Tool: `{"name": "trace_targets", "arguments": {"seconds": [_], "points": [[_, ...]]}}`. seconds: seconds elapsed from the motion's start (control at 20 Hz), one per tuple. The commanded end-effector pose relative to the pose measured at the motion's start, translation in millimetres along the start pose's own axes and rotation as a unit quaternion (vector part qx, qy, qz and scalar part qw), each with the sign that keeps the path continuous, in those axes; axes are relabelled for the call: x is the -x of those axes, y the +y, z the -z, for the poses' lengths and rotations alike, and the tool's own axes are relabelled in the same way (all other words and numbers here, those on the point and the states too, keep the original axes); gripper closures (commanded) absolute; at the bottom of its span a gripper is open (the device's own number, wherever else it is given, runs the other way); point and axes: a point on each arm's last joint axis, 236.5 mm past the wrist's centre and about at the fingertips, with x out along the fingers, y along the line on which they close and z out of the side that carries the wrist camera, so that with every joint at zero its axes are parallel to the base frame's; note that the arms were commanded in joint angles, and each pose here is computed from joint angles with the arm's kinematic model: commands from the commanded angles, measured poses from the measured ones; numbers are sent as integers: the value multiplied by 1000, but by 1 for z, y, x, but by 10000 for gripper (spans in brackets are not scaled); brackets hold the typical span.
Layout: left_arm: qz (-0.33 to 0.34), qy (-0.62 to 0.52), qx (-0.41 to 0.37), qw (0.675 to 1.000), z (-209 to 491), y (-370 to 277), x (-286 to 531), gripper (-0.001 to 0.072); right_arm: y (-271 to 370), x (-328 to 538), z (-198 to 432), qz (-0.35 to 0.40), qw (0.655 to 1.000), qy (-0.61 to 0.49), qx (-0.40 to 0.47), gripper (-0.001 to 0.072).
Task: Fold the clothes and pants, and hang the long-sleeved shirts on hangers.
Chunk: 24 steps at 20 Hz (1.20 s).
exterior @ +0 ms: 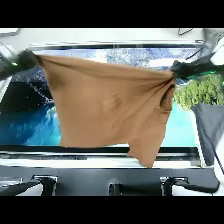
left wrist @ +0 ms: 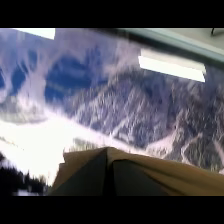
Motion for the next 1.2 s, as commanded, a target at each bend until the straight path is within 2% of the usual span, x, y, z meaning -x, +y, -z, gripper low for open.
{"name": "trace_targets", "arguments": {"seconds": [0.0, 0.15, 0.2, 0.25, 0.3, 0.35, 0.5, 0.55, 0.6, 0.7, 0.8, 0.95, 1.05, 1.15], "points": [[16, 131, 72, 989, 83, 11, -55, 682, 14, -94, 44, -62, 983, 118, -129, 660], [12, 221, 79, 972, 133, 16, -61, 616, 21, -108, 51, -81, 976, 136, -148, 658], [12, 242, 81, 967, 142, 19, -57, 424, 19, -103, 46, -82, 977, 130, -149, 596], [9, 260, 84, 962, 146, 24, -50, 169, 13, -93, 38, -83, 978, 123, -146, 418], [-2, 283, 82, 956, 147, 37, -38, 23, 4, -78, 30, -84, 982, 117, -125, 227], [-26, 313, 77, 946, 147, 60, -19, 17, -13, -59, 25, -78, 985, 114, -101, 118], [-90, 419, 108, 897, 168, 134, 53, 22, -104, 1, 48, 11, 981, 161, -104, 114], [-87, 450, 121, 880, 181, 149, 72, 145, -130, 16, 65, 40, 975, 190, -107, 114], [-91, 472, 151, 864, 198, 163, 86, 233, -151, 29, 85, 62, 966, 223, -114, 114], [-81, 503, 194, 839, 240, 176, 100, 231, -168, 41, 119, 73, 955, 256, -132, 114], [-43, 519, 209, 827, 281, 172, 100, 230, -168, 42, 145, 71, 952, 266, -135, 114], [4, 501, 229, 835, 311, 158, 83, 231, -158, 39, 169, 57, 951, 270, -139, 115], [7, 492, 238, 837, 326, 156, 74, 231, -155, 39, 176, 51, 950, 274, -142, 118], [24, 498, 235, 835, 335, 148, 70, 232, -150, 39, 176, 42, 949, 276, -145, 158]]}}
